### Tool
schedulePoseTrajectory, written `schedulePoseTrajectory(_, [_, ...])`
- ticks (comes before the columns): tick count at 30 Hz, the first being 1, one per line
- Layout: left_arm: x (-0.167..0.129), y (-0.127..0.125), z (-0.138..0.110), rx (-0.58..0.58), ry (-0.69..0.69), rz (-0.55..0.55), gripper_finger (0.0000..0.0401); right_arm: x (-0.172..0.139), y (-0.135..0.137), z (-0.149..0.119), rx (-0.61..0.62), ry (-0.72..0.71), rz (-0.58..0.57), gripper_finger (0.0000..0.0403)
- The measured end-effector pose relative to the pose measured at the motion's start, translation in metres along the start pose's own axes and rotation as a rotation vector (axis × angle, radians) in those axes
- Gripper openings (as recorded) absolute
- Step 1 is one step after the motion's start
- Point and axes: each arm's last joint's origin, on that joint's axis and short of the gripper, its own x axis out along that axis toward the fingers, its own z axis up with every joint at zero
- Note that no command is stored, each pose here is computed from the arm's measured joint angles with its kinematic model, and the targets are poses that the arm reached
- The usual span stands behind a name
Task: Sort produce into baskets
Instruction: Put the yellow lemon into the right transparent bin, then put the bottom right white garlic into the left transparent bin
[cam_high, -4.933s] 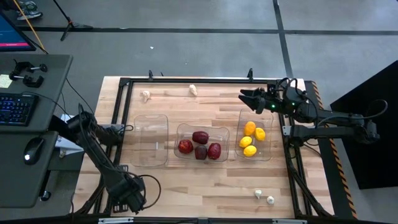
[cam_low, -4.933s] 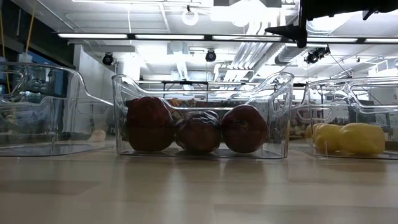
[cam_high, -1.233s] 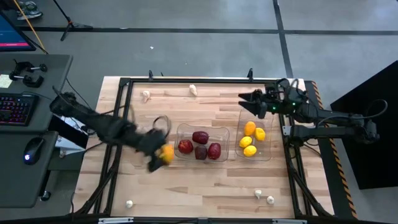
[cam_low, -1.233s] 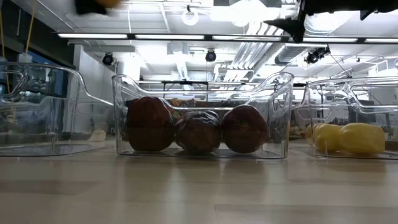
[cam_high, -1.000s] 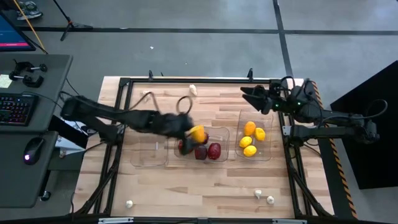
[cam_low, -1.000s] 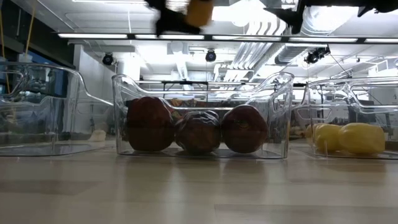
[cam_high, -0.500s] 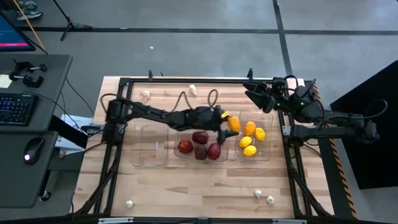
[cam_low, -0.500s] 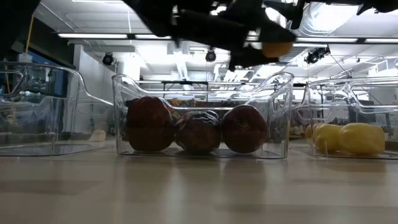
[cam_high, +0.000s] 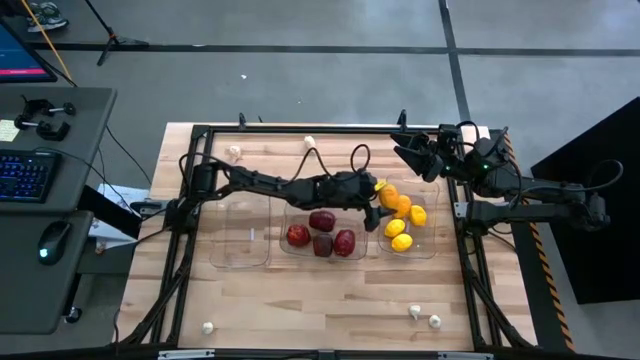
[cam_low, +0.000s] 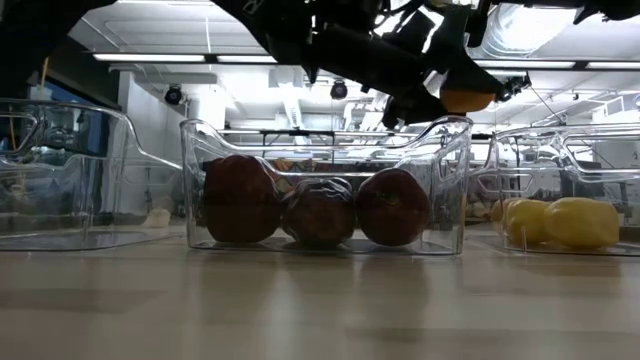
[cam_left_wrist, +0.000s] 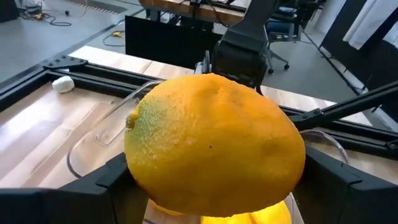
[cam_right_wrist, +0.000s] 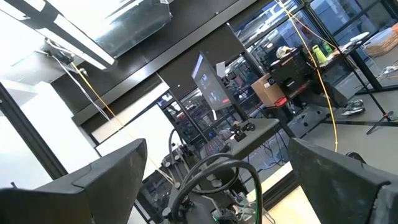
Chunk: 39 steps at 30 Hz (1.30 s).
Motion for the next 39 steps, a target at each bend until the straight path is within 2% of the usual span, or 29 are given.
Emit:
schedulePoseTrajectory(5, [0.000,0.005,0.008,-0.019,-0.077,-0.010,0.0290,0.000,0.000,0.000,0.000,0.000,0.000,0.0379])
schedulePoseTrajectory(8, [0.000,0.005,0.012,0.014,-0.111,-0.012,0.0299,0.000,0.000,0.000,-0.016,0.000,0.000,0.0379])
schedulePoseTrajectory(14, [0.000,0.005,0.012,0.158,-0.117,0.020,0.0359,0.000,0.000,0.000,-0.026,0.000,0.001,0.0379])
schedulePoseTrajectory(18, [-0.001,0.006,0.014,0.203,-0.138,0.055,0.0393,0.000,0.000,0.000,-0.026,0.000,0.000,0.0379])
schedulePoseTrajectory(22, [-0.001,0.008,0.019,0.184,-0.186,0.065,0.0395,0.000,0.000,0.000,-0.026,0.000,0.000,0.0379])
schedulePoseTrajectory(26, [-0.001,0.009,0.019,0.171,-0.178,0.068,0.0394,0.000,0.000,0.000,-0.026,0.000,0.000,0.0379])
schedulePoseTrajectory(30, [-0.014,0.007,0.027,0.189,-0.082,0.071,0.0394,0.000,0.000,0.000,-0.018,-0.001,0.001,0.0379])
schedulePoseTrajectory(36, [-0.059,0.007,0.049,0.201,0.202,0.013,0.0394,0.000,-0.001,-0.001,0.038,0.010,-0.007,0.0379])
schedulePoseTrajectory(39, [-0.085,0.007,0.055,0.144,0.342,0.020,0.0394,0.000,-0.001,-0.002,0.094,0.019,-0.014,0.0379])
